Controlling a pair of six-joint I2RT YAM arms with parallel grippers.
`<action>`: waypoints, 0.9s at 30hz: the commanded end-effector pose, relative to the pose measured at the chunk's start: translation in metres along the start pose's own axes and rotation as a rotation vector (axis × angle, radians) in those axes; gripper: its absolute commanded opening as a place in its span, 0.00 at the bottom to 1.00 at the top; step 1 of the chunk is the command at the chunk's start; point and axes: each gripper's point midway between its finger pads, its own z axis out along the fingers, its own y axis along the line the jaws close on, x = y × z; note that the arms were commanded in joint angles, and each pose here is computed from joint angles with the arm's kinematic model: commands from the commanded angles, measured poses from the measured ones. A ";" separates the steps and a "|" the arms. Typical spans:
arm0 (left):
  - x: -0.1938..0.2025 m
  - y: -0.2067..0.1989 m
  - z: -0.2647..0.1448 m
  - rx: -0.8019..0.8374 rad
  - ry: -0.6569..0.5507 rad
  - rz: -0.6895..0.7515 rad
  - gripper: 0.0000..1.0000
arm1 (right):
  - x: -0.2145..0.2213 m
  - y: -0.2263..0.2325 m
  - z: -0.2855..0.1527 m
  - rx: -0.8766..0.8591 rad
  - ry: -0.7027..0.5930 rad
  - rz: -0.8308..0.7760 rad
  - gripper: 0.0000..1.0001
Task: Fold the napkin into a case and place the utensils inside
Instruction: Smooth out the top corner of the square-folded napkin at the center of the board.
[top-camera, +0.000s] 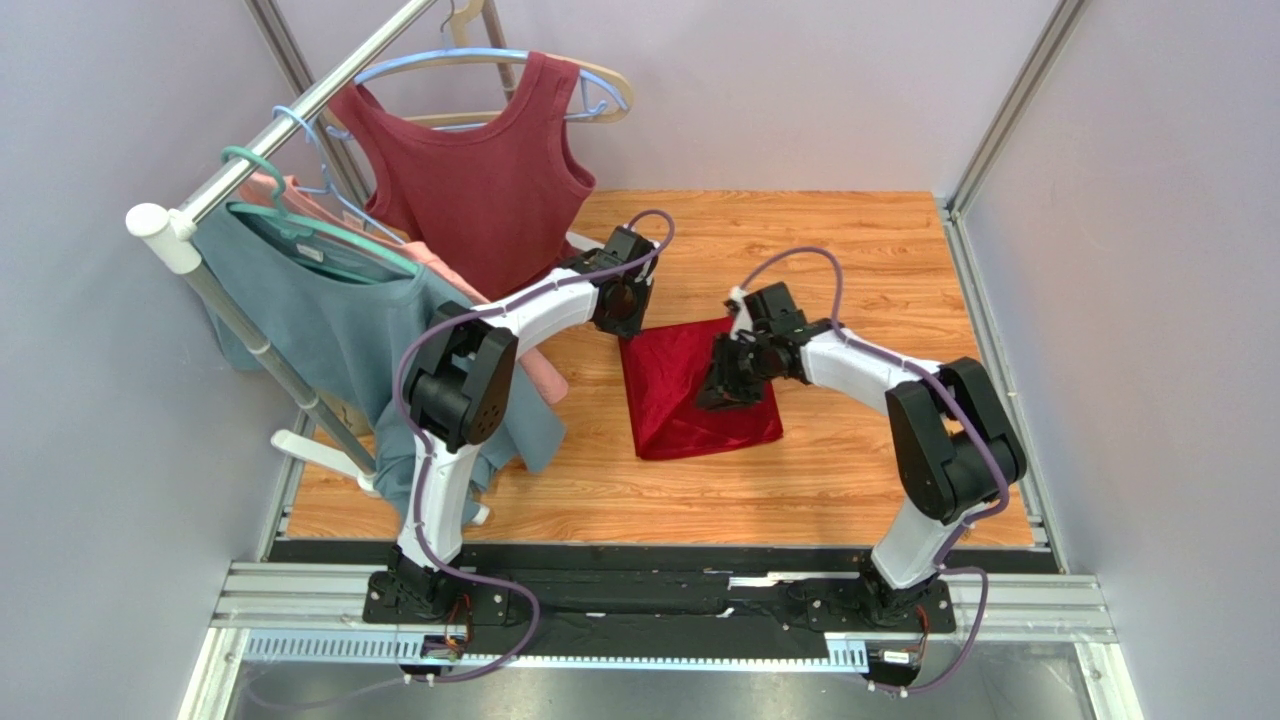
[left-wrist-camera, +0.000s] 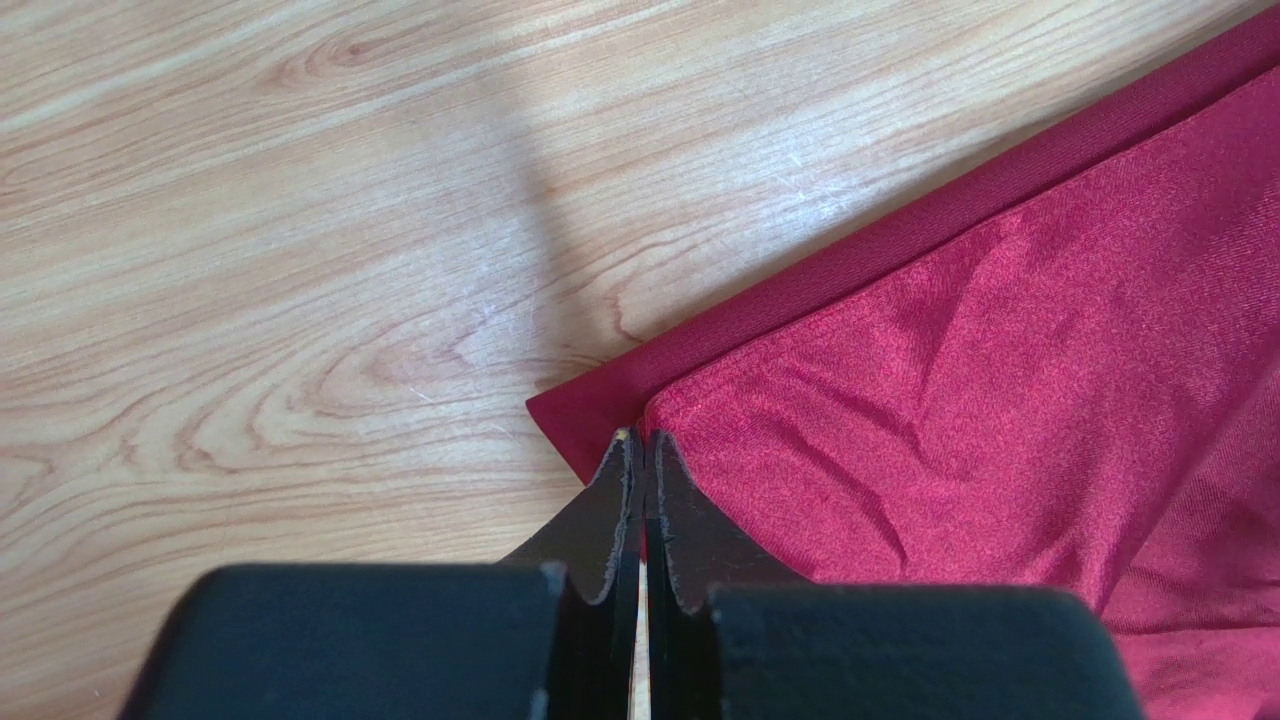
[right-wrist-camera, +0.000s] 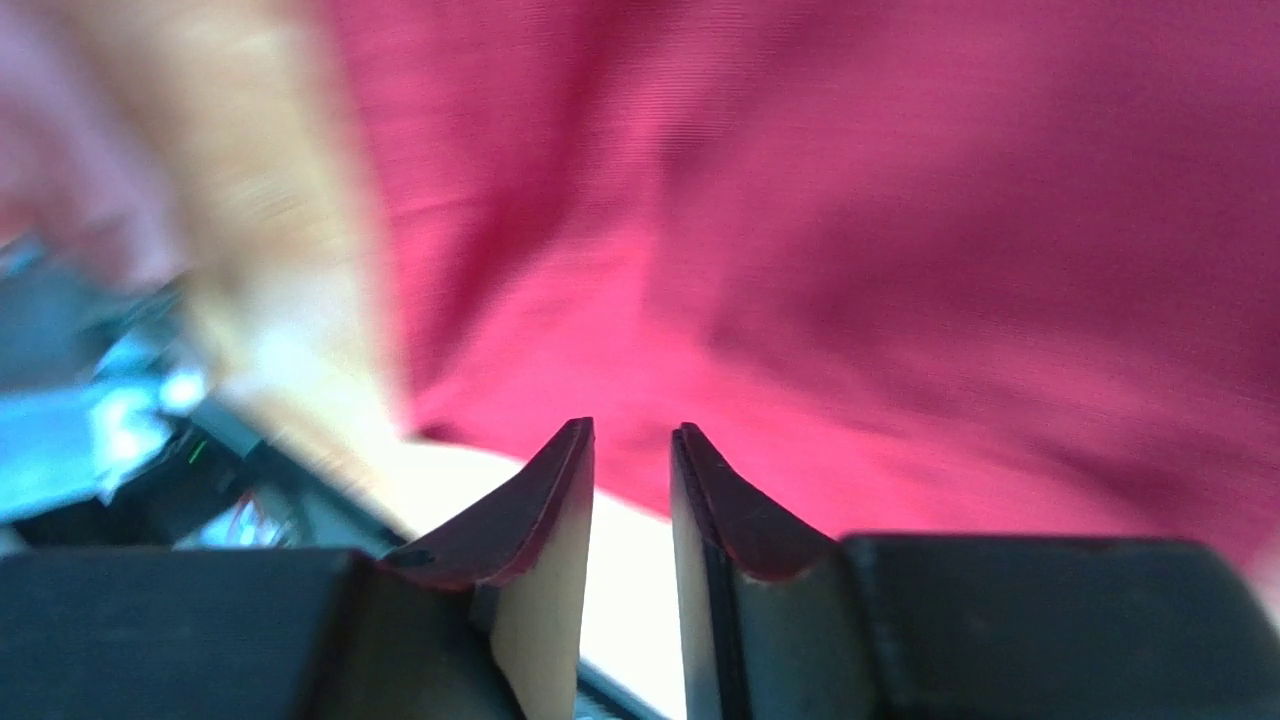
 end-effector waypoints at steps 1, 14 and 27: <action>-0.019 -0.001 -0.009 0.014 -0.058 0.006 0.00 | -0.004 0.093 -0.011 -0.250 -0.010 -0.147 0.32; -0.021 0.006 -0.008 0.009 -0.062 -0.019 0.00 | 0.050 0.145 0.029 -0.488 0.194 -0.234 0.00; -0.017 0.004 -0.002 0.023 -0.048 -0.024 0.00 | 0.081 0.094 0.072 -0.438 0.264 -0.131 0.00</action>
